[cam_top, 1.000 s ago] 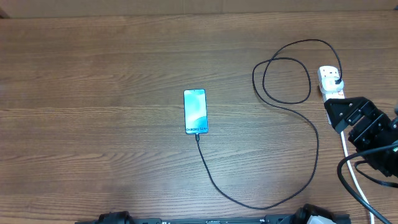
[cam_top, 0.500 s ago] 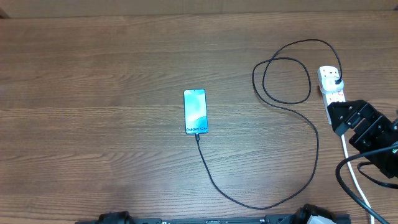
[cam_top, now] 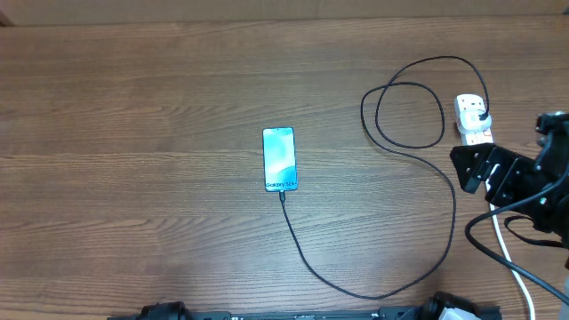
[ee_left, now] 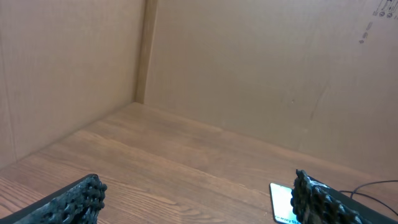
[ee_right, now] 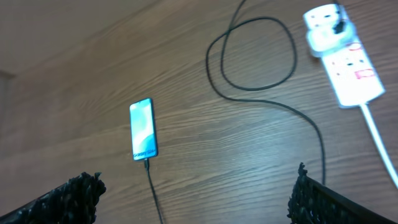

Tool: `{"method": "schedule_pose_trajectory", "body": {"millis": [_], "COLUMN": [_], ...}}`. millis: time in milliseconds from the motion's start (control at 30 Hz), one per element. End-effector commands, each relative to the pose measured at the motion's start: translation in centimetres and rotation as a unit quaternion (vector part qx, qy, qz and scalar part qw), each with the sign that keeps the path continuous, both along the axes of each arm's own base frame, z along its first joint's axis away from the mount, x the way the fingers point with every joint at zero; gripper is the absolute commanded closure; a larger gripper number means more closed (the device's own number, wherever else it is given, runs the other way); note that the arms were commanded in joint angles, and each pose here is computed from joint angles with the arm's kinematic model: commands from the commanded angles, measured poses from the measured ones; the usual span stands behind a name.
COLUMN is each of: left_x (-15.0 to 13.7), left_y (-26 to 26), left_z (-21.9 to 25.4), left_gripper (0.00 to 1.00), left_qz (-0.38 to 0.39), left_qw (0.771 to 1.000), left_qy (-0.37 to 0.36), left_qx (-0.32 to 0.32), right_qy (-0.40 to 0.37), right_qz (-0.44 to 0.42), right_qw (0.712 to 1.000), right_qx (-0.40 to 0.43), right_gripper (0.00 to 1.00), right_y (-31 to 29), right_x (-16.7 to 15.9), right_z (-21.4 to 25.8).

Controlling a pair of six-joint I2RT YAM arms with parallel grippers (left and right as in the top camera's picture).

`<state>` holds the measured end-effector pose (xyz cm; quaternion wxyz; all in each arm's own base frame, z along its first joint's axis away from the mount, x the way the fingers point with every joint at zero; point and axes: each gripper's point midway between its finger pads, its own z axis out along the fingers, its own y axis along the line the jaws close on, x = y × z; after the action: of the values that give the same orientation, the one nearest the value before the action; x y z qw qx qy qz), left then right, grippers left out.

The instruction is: Plug charger to phone and switch on socket

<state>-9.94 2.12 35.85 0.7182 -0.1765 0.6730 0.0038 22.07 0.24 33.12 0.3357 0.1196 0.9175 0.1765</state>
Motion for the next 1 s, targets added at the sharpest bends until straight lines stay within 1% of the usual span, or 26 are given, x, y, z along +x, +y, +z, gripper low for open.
{"method": "schedule_pose_trajectory", "body": {"millis": [0, 167, 433, 567, 700, 800, 833, 967], "left_x": [-0.2, -0.2, -0.2, -0.2, -0.2, -0.2, -0.2, -0.2], "left_y": [0.1, 0.1, 0.1, 0.1, 0.1, 0.1, 0.1, 0.1], "left_z": [-0.1, -0.1, -0.1, -0.1, -0.1, -0.1, -0.1, -0.1], "left_gripper": [0.00, 0.00, 0.00, 0.00, 0.00, 0.00, 0.00, 0.00], "left_qz": [0.006, 0.006, 0.006, 0.006, 0.006, 0.007, 0.006, 0.006], "left_qw": [1.000, 1.000, 1.000, 1.000, 1.000, 1.000, 1.000, 1.000], "left_qy": [-0.006, -0.006, -0.006, -0.006, -0.006, -0.006, -0.006, -0.006], "left_qx": [-0.006, -0.006, -0.006, -0.006, -0.006, -0.006, -0.006, -0.006], "right_qy": [-0.015, -0.027, -0.132, -0.169, -0.237, -0.298, -0.330, -0.389], "right_qz": [0.041, 0.048, 0.073, 0.078, 0.092, 0.119, 0.135, 0.149], "right_qw": [0.999, 0.998, 0.987, 0.979, 0.961, 0.939, 0.925, 0.900], "right_qx": [0.011, 0.007, -0.056, -0.082, -0.109, -0.125, -0.131, -0.129], "right_gripper": [0.00, 0.00, 0.00, 0.00, 0.00, 0.00, 0.00, 0.00], "right_y": [1.2, 1.7, 3.2, 3.7, 4.2, 5.0, 5.5, 6.2], "right_x": [-0.1, -1.1, -4.8, -6.3, -6.3, -6.1, -5.9, -5.3], "right_z": [-0.1, -0.5, 1.5, 2.4, 4.0, 5.1, 5.3, 4.8]}}
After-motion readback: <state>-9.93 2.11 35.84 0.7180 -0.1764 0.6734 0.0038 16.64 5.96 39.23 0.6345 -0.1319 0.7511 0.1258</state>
